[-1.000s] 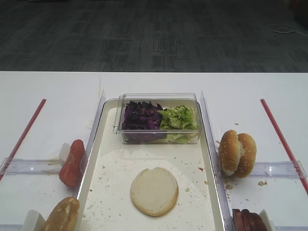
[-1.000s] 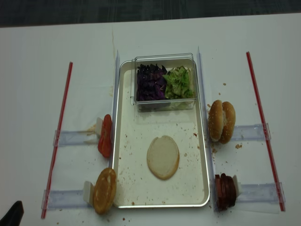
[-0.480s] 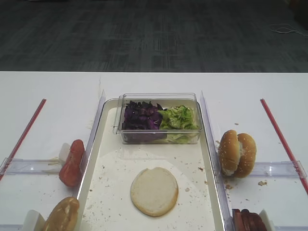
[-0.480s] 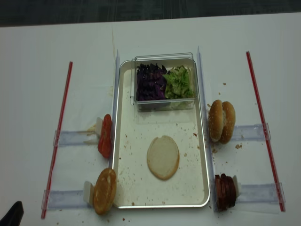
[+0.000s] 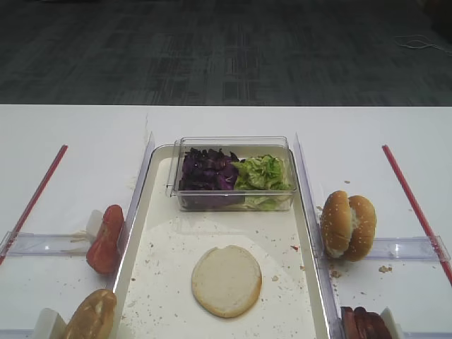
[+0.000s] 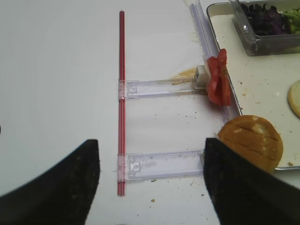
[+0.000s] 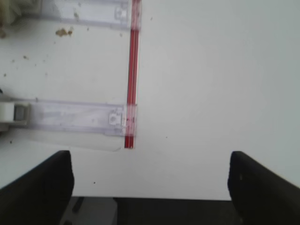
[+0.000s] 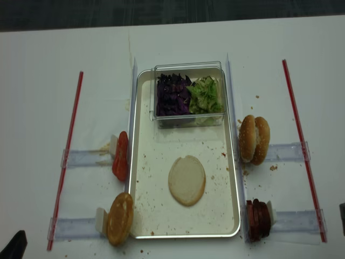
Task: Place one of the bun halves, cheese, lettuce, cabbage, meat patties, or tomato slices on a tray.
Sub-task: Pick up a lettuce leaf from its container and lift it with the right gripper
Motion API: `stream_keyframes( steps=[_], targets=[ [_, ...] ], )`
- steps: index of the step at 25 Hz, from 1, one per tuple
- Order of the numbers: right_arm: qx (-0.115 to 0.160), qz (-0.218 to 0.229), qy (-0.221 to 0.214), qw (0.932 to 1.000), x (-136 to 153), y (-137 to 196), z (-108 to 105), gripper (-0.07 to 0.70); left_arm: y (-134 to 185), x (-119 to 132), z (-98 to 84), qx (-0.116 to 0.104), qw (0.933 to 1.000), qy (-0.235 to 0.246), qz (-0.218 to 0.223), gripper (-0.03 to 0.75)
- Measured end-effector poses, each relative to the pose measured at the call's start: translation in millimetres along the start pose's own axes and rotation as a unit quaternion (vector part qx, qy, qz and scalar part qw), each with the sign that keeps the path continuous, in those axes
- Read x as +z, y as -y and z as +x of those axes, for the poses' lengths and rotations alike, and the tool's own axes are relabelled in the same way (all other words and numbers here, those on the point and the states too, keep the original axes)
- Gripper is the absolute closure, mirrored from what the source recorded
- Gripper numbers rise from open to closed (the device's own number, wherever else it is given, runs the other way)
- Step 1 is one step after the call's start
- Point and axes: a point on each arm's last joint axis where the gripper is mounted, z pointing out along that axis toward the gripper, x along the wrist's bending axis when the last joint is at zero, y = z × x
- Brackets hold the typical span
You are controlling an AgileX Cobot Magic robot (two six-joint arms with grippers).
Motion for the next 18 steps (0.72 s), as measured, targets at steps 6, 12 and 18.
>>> stream_keyframes(
  steps=[6, 12, 18],
  targets=[
    [-0.010, 0.126, -0.043, 0.9910, 35, -20, 8, -0.058, 0, 0, 0.0, 0.000, 1.0000, 0.000, 0.000, 0.244],
    [-0.010, 0.142, -0.047, 0.9887, 43, -24, 9, -0.058, 0, 0, 0.0, 0.000, 1.0000, 0.000, 0.000, 0.244],
    [0.000, 0.137, -0.050, 0.9893, 43, -25, 10, -0.058, 0, 0, 0.0, 0.000, 1.0000, 0.000, 0.000, 0.244]
  ],
)
